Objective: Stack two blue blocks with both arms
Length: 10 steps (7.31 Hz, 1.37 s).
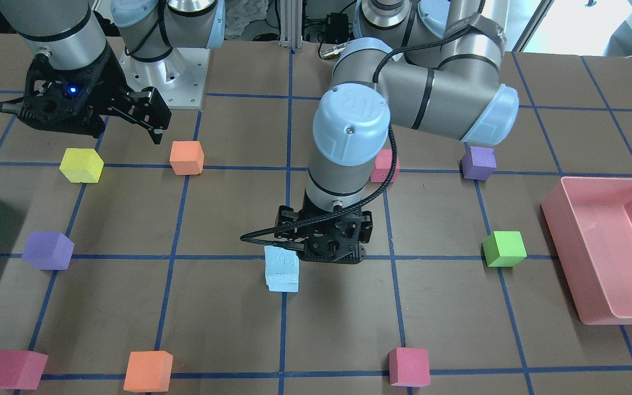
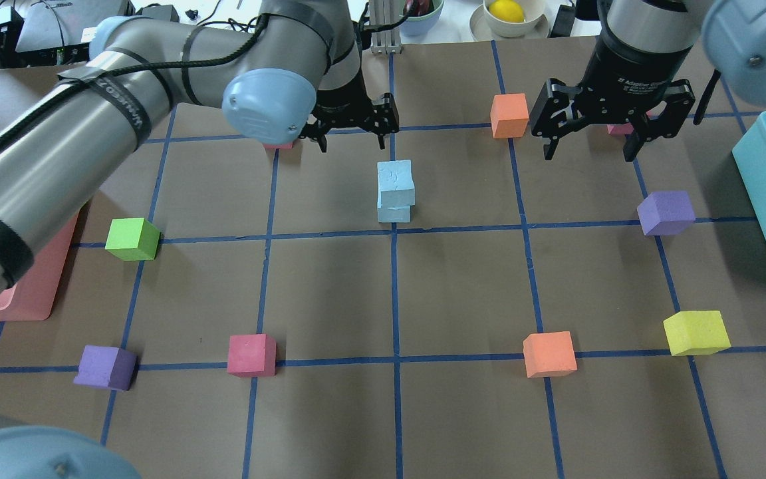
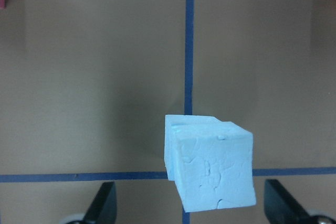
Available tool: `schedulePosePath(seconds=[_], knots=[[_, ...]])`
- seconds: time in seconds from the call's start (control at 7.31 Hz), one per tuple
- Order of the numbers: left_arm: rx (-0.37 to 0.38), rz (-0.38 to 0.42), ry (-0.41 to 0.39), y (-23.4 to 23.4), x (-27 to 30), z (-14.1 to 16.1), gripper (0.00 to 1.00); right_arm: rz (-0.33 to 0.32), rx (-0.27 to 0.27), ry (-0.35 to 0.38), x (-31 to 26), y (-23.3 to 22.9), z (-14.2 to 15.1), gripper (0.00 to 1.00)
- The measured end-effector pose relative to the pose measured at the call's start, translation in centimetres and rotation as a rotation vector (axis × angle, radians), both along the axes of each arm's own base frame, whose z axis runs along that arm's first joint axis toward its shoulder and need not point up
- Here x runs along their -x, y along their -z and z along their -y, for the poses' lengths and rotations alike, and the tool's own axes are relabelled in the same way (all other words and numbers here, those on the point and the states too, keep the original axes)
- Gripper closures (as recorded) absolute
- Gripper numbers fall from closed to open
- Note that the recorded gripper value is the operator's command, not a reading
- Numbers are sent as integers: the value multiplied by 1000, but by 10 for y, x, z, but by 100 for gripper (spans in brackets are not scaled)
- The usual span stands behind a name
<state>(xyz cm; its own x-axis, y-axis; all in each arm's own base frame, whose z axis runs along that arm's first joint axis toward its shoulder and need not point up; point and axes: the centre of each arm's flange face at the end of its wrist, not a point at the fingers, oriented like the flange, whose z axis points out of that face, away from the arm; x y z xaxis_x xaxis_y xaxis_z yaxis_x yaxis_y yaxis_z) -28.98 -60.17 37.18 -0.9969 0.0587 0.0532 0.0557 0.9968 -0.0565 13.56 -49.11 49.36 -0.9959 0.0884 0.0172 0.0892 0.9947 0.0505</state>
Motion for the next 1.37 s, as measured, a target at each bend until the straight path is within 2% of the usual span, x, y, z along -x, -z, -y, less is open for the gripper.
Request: schedulePosePath(seconds=[0.27,0.68,0.96,1.37], knots=[[-15,14,67,-56,-74,-11,0,0,12,-2,0,-9,-7,0],[-37,21,74,-134,-112,-74,0,1,23,4,0,-13,-10,0],[-35,19,65,-141,-119,-96,0,2,30,1,0,-14,-9,0],[-31,24,41,-136,-135,-99,0,2,34,0,1,-14,-8,0]])
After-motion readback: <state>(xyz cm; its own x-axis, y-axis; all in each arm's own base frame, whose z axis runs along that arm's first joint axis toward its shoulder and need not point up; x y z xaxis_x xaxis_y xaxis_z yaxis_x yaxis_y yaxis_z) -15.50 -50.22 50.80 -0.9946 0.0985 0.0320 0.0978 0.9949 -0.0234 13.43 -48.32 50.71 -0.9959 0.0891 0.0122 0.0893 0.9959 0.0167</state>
